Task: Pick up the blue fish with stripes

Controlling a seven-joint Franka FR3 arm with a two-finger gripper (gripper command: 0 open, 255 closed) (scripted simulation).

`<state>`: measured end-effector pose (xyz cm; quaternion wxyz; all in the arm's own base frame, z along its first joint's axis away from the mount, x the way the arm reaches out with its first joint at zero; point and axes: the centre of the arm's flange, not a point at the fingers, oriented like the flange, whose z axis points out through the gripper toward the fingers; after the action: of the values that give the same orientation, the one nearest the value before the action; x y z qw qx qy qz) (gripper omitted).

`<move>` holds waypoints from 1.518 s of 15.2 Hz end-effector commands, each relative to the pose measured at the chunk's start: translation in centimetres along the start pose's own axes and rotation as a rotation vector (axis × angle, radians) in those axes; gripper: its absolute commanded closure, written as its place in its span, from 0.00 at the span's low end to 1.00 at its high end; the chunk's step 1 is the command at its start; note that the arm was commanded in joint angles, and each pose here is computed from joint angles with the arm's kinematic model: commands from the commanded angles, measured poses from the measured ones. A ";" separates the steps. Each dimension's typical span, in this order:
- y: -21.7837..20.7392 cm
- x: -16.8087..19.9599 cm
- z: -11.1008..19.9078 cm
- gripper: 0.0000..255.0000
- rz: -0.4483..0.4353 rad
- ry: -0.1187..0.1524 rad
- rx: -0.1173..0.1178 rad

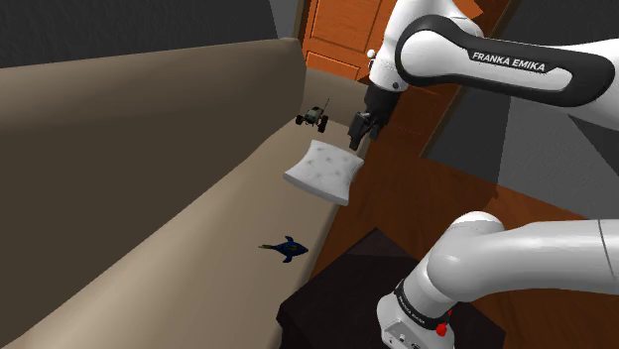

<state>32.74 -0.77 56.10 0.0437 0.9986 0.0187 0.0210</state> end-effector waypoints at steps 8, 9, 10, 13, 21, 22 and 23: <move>-1.4 1.8 8.9 0.00 0.083 -0.015 0.044; -1.6 2.1 10.1 0.00 0.095 -0.017 0.050; -1.8 2.4 11.4 0.00 0.107 -0.019 0.056; -2.5 3.2 15.2 0.00 0.142 -0.025 0.075; -4.5 5.3 25.3 0.00 0.237 -0.042 0.125; -4.8 5.5 26.5 0.00 0.249 -0.044 0.131; -5.1 5.8 27.8 0.00 0.260 -0.046 0.137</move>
<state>39.14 2.01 29.85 -0.0242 0.9943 -0.1038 0.0019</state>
